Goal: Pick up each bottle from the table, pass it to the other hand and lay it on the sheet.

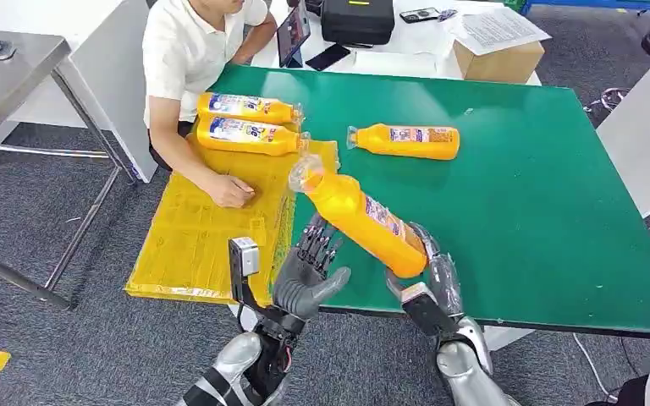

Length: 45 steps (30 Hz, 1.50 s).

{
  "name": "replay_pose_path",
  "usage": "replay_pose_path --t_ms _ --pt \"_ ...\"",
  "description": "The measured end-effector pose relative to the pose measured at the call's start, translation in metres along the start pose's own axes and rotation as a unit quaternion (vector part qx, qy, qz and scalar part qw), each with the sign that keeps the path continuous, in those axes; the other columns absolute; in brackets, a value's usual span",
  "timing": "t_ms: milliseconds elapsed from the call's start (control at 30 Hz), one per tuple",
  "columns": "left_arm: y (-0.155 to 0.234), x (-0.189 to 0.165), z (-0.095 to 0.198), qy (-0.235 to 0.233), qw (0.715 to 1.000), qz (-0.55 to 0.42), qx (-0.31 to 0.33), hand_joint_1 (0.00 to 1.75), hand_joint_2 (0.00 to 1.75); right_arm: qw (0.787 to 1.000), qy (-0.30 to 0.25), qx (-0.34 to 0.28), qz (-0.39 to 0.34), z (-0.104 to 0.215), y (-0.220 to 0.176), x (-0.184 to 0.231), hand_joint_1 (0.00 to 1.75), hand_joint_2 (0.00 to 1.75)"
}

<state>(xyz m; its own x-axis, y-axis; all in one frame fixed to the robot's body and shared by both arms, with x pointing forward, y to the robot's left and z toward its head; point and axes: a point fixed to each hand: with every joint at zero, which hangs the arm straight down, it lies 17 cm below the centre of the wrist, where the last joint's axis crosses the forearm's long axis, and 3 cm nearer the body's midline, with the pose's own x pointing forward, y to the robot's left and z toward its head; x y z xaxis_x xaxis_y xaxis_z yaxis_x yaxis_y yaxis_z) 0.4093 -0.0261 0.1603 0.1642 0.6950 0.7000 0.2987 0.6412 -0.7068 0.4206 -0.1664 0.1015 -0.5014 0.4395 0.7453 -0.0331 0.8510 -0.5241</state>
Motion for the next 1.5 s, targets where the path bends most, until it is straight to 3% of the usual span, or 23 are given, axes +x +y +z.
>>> replay_pose_path --t_ms 433,1000,1033,1067,1100,1400,1433,1467,1500 --pt "-0.002 0.02 -0.006 -0.036 0.999 -0.016 0.007 0.0 1.75 0.999 -0.017 0.024 -0.023 -0.002 0.028 0.02 1.75 1.75" --pt "0.008 0.031 -0.028 -0.034 0.999 0.011 0.036 0.0 1.75 0.995 -0.069 0.055 -0.037 -0.018 0.07 0.067 1.75 1.75" --pt "0.009 0.032 -0.029 -0.037 0.999 0.009 0.036 0.12 1.75 0.995 -0.071 0.056 -0.036 -0.019 0.071 0.068 1.75 1.75" --pt "0.008 0.033 -0.029 -0.042 0.999 0.003 0.035 1.45 1.75 0.995 -0.073 0.058 -0.034 -0.02 0.072 0.069 1.75 1.75" --pt "0.008 0.035 -0.028 -0.046 0.998 -0.004 0.034 1.75 1.75 0.995 -0.075 0.059 -0.033 -0.021 0.072 0.069 1.75 1.75" --pt "0.005 0.045 -0.027 -0.084 0.994 -0.057 0.03 1.75 1.75 0.993 -0.092 0.067 -0.023 -0.026 0.077 0.078 1.75 1.75" --pt "0.005 0.046 -0.027 -0.087 0.994 -0.061 0.029 1.75 1.75 0.993 -0.093 0.069 -0.024 -0.026 0.078 0.079 1.66 1.75" --pt "0.005 0.047 -0.027 -0.09 0.994 -0.063 0.028 1.75 1.75 0.993 -0.093 0.069 -0.024 -0.026 0.078 0.08 1.12 1.75" --pt "0.005 0.048 -0.027 -0.092 0.993 -0.065 0.028 1.75 1.75 0.993 -0.095 0.07 -0.024 -0.026 0.078 0.081 0.03 1.75"
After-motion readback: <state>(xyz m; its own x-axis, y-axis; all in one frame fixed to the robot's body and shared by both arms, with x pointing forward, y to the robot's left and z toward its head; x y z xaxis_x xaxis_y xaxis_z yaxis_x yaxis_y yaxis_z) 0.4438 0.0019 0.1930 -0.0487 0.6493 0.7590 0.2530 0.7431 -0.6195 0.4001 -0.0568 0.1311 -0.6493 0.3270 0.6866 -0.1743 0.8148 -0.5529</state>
